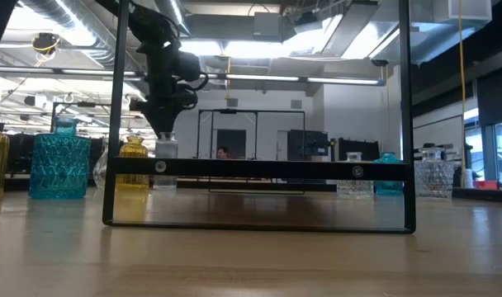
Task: Sort vases onto shelf
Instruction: Put the transparent vase on the shelf
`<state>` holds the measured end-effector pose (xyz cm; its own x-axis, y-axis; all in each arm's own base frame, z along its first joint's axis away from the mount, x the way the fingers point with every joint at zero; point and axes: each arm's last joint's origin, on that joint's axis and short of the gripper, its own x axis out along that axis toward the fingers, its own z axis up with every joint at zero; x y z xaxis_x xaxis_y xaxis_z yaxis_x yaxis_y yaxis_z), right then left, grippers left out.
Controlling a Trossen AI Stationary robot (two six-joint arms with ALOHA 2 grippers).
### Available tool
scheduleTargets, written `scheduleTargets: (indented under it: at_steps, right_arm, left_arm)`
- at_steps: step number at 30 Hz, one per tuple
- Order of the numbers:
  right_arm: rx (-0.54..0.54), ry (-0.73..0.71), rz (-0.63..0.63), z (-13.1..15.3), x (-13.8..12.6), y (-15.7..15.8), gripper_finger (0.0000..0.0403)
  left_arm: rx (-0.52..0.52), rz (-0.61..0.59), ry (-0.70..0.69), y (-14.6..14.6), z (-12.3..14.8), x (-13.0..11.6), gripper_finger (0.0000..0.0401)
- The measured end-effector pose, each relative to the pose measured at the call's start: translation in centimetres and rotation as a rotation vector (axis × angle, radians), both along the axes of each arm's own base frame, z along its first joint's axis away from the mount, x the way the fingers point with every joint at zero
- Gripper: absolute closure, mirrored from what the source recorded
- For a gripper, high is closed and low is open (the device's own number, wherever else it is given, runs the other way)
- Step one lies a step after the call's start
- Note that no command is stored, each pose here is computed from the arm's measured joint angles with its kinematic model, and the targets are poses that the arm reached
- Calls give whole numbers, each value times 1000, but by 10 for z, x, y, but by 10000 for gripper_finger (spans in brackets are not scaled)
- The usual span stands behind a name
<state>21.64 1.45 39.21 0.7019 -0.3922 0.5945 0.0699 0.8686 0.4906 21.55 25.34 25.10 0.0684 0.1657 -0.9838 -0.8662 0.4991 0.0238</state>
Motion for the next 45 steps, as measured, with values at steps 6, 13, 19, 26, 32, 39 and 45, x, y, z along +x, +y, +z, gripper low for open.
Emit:
scheduleTargets:
  at_steps: [6,13,19,26,32,39,45]
  right_arm:
    - [-1,0,2,0,0,0,288]
    - [-11,-1,11,0,0,0,288]
    - [-11,19,9,-1,1,0,288]
    - [8,70,-22,-5,4,0,288]
    - [14,73,-30,-5,4,-1,288]
    - [11,82,-27,-6,4,0,288]
    - [6,79,-21,-5,3,0,288]
  left_arm:
    - [-43,-58,-4,-3,-1,-1,373]
    - [-59,-112,-2,-18,11,-4,373]
    - [2,-177,-56,-49,46,-8,374]
    - [50,-237,-181,-78,80,-6,374]
    - [-10,-354,-334,-112,123,10,374]
    - [27,-452,-447,-140,160,55,374]
    - [-18,-484,-358,-134,138,111,374]
